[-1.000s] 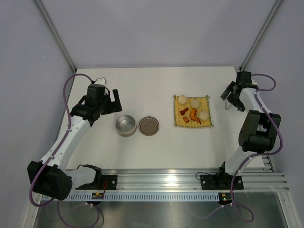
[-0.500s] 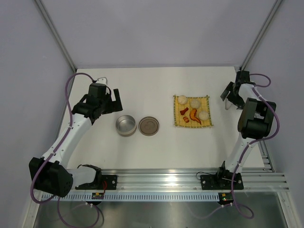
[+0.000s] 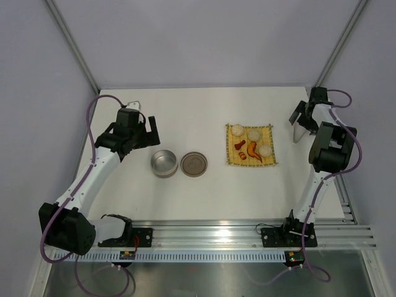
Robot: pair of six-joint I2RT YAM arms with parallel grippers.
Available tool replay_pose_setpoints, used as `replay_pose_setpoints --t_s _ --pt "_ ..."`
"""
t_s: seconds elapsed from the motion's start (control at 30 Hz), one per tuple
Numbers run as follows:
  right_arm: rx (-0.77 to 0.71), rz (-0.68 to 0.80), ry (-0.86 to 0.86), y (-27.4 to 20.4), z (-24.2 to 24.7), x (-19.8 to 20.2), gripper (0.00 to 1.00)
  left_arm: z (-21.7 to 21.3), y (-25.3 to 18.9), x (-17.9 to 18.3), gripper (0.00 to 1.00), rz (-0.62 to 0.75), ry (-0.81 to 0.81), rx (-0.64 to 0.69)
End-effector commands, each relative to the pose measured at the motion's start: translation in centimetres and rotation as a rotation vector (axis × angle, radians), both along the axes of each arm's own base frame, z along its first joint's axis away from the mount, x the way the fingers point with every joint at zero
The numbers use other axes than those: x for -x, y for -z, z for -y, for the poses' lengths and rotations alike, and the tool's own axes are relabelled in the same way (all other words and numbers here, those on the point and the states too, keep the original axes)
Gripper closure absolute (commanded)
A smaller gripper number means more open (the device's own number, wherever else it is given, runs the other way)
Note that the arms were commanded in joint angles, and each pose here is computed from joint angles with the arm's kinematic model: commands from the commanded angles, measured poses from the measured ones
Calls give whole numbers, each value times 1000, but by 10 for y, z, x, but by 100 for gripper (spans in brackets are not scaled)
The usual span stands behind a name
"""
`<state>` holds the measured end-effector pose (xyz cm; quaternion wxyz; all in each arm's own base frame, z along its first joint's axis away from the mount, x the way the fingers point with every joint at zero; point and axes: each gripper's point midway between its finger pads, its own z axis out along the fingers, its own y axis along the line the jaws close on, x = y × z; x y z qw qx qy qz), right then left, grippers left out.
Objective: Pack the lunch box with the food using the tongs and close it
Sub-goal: Pick up the clamp at the center of the board.
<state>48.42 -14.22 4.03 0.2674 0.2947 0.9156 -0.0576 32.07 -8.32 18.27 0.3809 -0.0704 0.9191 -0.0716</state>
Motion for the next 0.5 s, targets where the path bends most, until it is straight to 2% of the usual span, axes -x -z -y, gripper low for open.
replay_pose_setpoints --t_s 0.0,0.47 --pt "1 26 -33 -5 0 -12 1 2 -19 -10 1 58 -1 3" --pt "124 -74 -63 24 -2 -9 2 0 -18 -9 1 54 -4 -9"
